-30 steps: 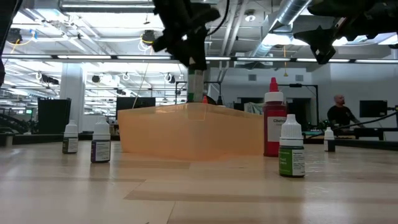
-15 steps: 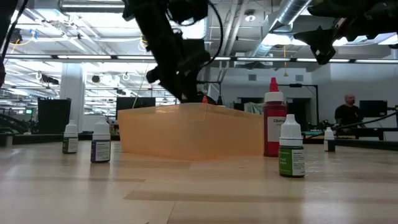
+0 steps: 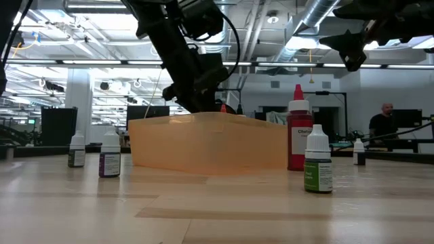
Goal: Pick & Place food coloring
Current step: Put the big green food coloring bottle into the orange bin
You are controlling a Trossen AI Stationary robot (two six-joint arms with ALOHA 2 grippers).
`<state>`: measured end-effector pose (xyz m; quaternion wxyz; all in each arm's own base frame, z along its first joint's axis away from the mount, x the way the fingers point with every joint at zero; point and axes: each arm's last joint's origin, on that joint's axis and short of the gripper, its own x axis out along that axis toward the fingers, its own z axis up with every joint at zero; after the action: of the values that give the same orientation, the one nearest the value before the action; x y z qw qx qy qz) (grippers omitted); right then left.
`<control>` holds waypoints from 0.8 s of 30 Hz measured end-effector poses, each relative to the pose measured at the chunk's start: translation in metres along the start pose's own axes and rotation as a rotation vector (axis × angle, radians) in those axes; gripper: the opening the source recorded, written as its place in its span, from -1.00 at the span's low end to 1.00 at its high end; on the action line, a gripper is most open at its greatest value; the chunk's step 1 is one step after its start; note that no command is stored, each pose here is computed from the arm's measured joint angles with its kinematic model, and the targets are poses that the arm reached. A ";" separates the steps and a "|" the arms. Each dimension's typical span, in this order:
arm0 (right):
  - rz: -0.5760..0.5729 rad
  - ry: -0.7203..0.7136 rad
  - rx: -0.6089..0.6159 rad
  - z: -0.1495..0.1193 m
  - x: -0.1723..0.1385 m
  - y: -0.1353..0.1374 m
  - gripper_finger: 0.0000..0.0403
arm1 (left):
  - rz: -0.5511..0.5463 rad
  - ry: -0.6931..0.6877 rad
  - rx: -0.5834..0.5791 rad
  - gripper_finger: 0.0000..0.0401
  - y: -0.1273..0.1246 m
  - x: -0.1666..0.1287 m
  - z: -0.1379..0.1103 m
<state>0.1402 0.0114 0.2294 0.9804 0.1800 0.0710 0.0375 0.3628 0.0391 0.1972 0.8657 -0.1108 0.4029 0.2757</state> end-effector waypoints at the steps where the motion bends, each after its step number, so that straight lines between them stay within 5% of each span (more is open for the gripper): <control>1: 0.000 0.000 0.000 0.000 0.000 0.000 0.19 | 0.000 -0.001 -0.003 -0.27 0.001 0.000 0.001; 24: 0.000 0.000 0.001 0.000 0.000 0.000 0.19 | 0.018 0.000 -0.008 -0.27 0.004 0.001 0.001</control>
<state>0.1402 0.0114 0.2294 0.9803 0.1803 0.0710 0.0377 0.3620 0.0433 0.1971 0.8627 -0.1107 0.4029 0.2850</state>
